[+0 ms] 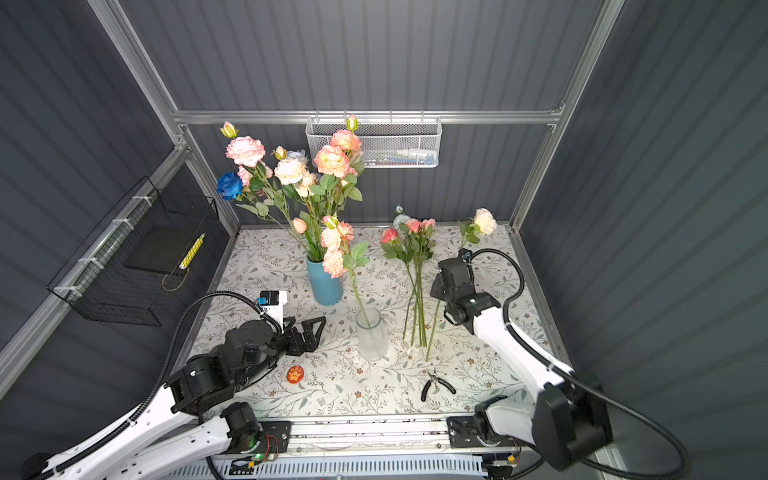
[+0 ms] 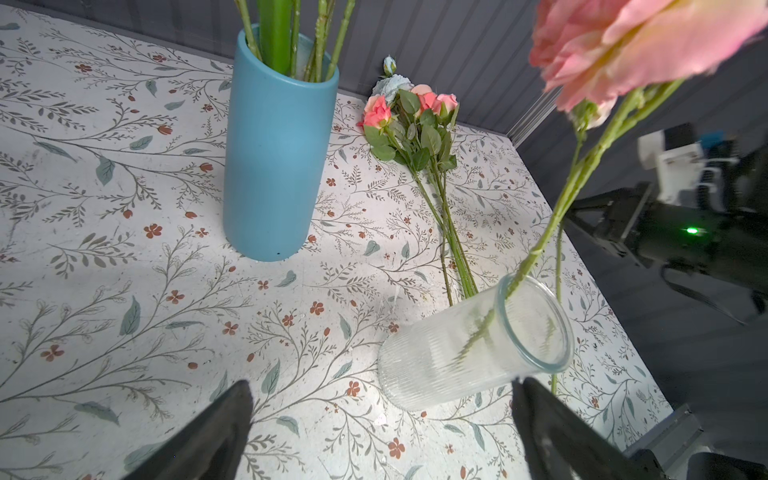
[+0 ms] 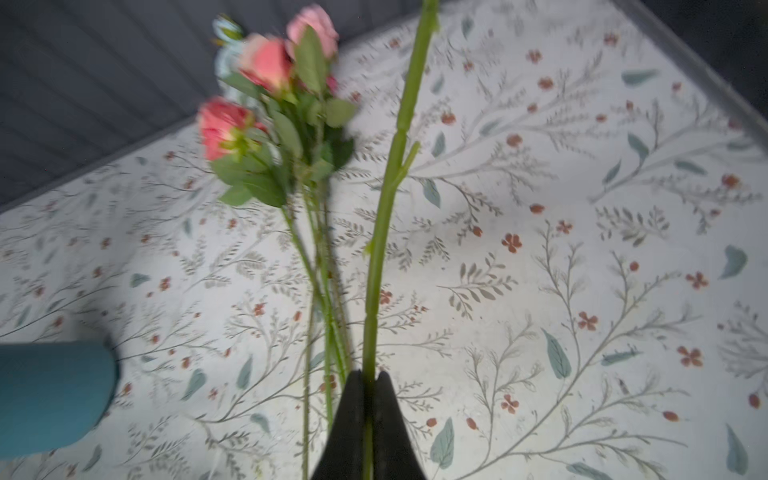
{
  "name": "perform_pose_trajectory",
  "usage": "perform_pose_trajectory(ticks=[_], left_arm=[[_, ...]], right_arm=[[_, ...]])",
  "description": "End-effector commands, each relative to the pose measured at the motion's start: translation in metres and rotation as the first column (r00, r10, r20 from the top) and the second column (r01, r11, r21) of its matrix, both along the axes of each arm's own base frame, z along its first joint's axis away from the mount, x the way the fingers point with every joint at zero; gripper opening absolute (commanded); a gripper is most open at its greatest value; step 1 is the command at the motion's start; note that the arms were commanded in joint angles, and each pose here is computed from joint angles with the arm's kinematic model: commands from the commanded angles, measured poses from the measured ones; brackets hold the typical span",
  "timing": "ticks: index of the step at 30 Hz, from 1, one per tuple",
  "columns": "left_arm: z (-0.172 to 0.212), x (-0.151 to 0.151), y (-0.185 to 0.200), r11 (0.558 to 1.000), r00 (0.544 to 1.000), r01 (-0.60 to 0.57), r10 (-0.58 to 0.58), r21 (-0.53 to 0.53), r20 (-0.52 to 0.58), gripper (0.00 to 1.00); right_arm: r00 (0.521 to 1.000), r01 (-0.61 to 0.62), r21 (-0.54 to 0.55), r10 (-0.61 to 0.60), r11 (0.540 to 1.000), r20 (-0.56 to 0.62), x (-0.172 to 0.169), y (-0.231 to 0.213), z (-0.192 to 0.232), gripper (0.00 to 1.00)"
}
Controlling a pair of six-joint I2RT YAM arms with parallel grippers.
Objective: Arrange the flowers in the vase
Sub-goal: 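Grasp a cream rose stem from the bundle with the right gripper and lift, then lower the cream rose stem into the clear glass vase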
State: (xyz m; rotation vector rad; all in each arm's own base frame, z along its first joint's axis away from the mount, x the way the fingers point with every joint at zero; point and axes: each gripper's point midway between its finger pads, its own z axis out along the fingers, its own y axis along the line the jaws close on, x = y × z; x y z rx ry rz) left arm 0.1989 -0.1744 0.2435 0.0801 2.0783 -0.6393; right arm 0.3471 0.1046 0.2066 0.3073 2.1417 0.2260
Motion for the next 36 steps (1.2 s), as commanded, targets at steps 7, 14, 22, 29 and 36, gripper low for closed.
perform_pose_trajectory(ticks=[7, 14, 22, 29, 36], left_arm=[[0.01, -0.001, 0.009, 1.0, 0.999, -0.021, 0.021, 0.004, 0.028, 1.0], [0.012, -0.002, 0.012, 1.0, 0.999, -0.028, 0.027, 0.003, 0.03, 1.0], [0.014, -0.003, 0.013, 1.0, 0.999, -0.03, 0.029, 0.006, 0.028, 1.0], [0.014, -0.004, 0.017, 0.999, 0.999, -0.035, 0.035, 0.001, 0.038, 1.0], [0.013, -0.002, 0.012, 1.0, 0.999, -0.025, 0.024, 0.011, 0.032, 1.0]], right_arm=[[0.791, -0.282, -0.083, 0.28, 0.956, 0.543, -0.077, 0.086, 0.191, 0.0], [0.509, -0.361, -0.226, 0.394, 0.905, 0.766, -0.124, 0.162, 0.278, 0.0], [0.43, -0.324, -0.306, 0.427, 0.895, 0.795, -0.113, 0.212, 0.291, 0.0], [0.483, -0.325, -0.335, 0.46, 0.884, 0.745, -0.105, 0.221, 0.228, 0.0], [0.554, -0.356, -0.344, 0.493, 0.869, 0.671, -0.113, 0.218, 0.162, 0.0]])
